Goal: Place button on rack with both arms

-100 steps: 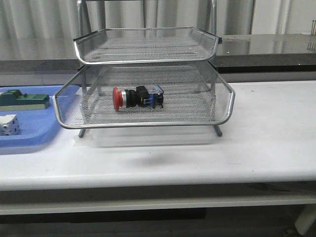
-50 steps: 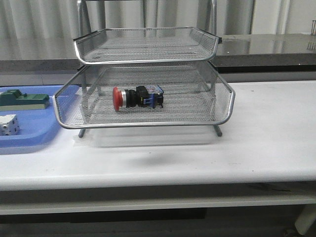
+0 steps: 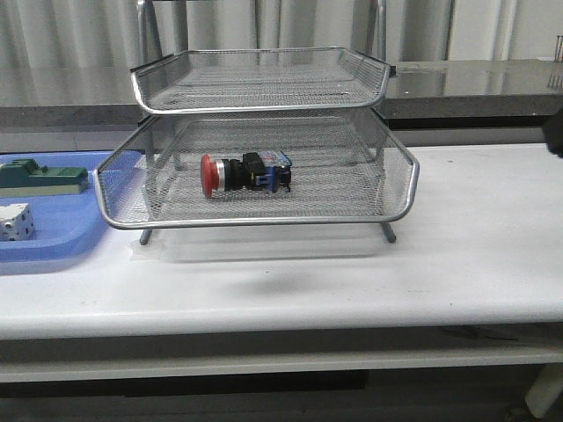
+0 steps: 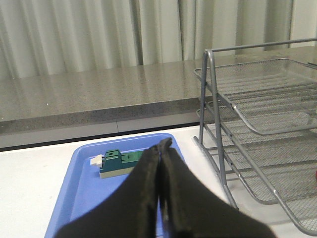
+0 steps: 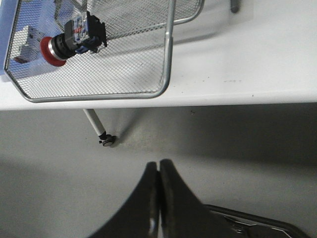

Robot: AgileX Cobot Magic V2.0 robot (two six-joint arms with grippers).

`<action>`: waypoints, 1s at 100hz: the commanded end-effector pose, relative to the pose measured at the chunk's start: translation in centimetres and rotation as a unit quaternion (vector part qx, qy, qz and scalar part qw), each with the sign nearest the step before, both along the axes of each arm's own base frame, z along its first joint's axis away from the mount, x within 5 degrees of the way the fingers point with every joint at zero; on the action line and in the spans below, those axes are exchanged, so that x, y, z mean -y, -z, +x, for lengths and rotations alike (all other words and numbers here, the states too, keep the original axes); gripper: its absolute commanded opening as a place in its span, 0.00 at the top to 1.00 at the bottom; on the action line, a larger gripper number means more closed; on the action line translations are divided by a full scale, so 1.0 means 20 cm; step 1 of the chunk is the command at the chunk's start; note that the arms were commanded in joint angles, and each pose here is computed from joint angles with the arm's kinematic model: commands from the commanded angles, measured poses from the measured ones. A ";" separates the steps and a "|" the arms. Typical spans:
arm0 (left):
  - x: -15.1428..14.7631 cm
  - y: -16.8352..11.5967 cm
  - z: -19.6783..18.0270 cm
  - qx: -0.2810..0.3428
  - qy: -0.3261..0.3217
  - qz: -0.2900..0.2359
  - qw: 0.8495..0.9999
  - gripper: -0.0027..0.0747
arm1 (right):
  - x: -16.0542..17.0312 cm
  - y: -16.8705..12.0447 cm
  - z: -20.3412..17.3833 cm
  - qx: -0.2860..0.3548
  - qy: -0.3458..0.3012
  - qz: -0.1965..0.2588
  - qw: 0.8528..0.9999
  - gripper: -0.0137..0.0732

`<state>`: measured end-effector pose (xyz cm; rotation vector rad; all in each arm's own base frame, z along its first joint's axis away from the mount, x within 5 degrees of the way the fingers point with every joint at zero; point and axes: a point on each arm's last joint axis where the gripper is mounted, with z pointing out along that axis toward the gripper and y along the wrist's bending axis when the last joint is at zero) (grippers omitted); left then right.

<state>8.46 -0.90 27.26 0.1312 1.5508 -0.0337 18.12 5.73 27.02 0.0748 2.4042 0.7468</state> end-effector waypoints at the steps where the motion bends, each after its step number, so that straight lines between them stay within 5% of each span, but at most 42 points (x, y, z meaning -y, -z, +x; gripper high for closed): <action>1: -0.01 -0.08 0.00 0.047 -0.012 -0.016 0.999 0.99 | -0.03 -0.02 0.07 0.018 0.000 0.027 0.999 0.92; 60: -0.01 -0.08 0.00 0.047 -0.012 -0.016 0.999 0.99 | -0.43 0.33 0.21 -0.051 -0.036 -0.001 0.998 0.92; 100: -0.01 -0.08 0.00 0.047 -0.012 -0.016 0.999 0.99 | -0.64 0.38 0.37 -0.042 -0.063 -0.017 0.997 0.92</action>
